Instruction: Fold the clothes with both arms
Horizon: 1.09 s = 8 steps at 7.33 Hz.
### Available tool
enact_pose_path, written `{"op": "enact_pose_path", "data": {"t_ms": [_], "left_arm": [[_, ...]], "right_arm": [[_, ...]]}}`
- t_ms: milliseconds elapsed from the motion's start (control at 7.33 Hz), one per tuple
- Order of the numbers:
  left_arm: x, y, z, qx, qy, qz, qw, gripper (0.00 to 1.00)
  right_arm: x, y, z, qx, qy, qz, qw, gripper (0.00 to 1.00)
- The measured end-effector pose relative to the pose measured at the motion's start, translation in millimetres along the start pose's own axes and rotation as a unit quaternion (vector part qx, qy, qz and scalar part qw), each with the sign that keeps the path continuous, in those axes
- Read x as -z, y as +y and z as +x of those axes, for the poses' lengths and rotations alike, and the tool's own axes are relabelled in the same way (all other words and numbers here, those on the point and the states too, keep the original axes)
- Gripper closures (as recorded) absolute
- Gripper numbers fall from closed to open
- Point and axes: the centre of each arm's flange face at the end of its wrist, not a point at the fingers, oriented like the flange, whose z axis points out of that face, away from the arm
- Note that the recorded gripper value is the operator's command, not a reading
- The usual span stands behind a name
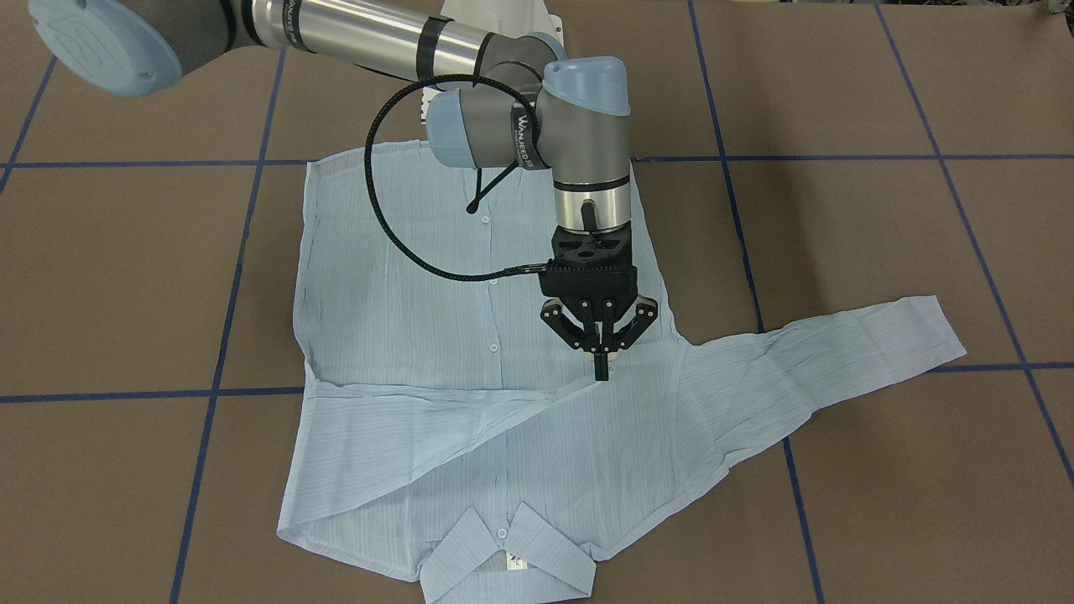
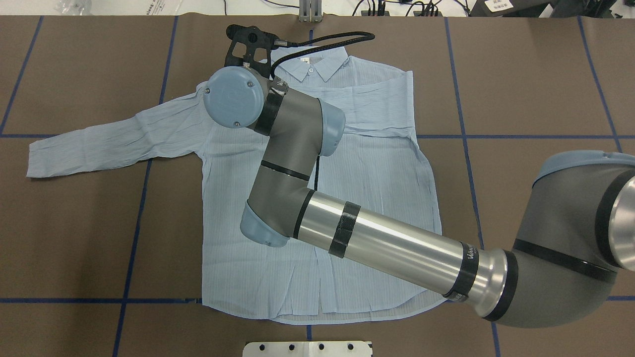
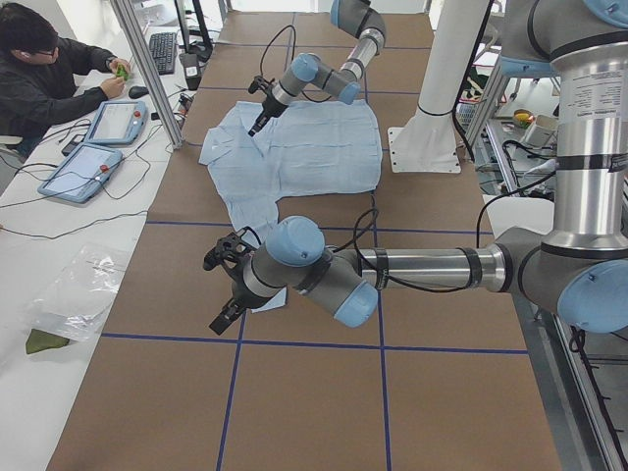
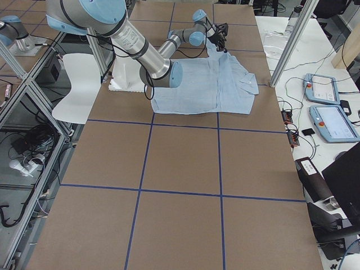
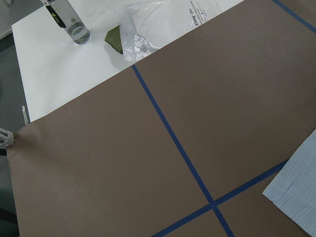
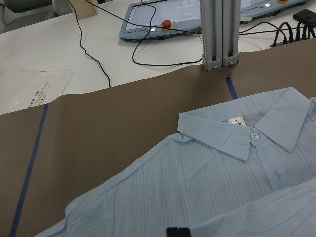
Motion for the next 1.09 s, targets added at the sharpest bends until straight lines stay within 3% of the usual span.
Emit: {"op": "enact_pose_path", "data": {"t_ms": [136, 409, 818, 955, 1091], "left_arm": [[0, 0, 0, 0.000, 0.000, 0.000, 1.0000, 0.00], [0, 0, 0, 0.001, 0.000, 0.000, 1.0000, 0.00], [-3, 3, -2, 0.002, 0.000, -0.001, 1.0000, 0.00], [-7, 6, -5, -0.001, 0.000, 0.003, 1.0000, 0.00], [-11, 9, -8, -0.005, -0.002, 0.015, 0.9999, 0.00]], "right_arm": [[-6, 11, 0, 0.008, 0.007, -0.002, 0.9999, 0.00], [-12, 17, -5, 0.016, 0.016, -0.006, 0.9997, 0.00], [3, -1, -26, 0.016, 0.011, -0.005, 0.9998, 0.00], [4, -15, -24, 0.013, 0.011, -0.013, 0.9998, 0.00], [-2, -44, -11, 0.011, 0.014, -0.037, 0.9992, 0.00]]}}
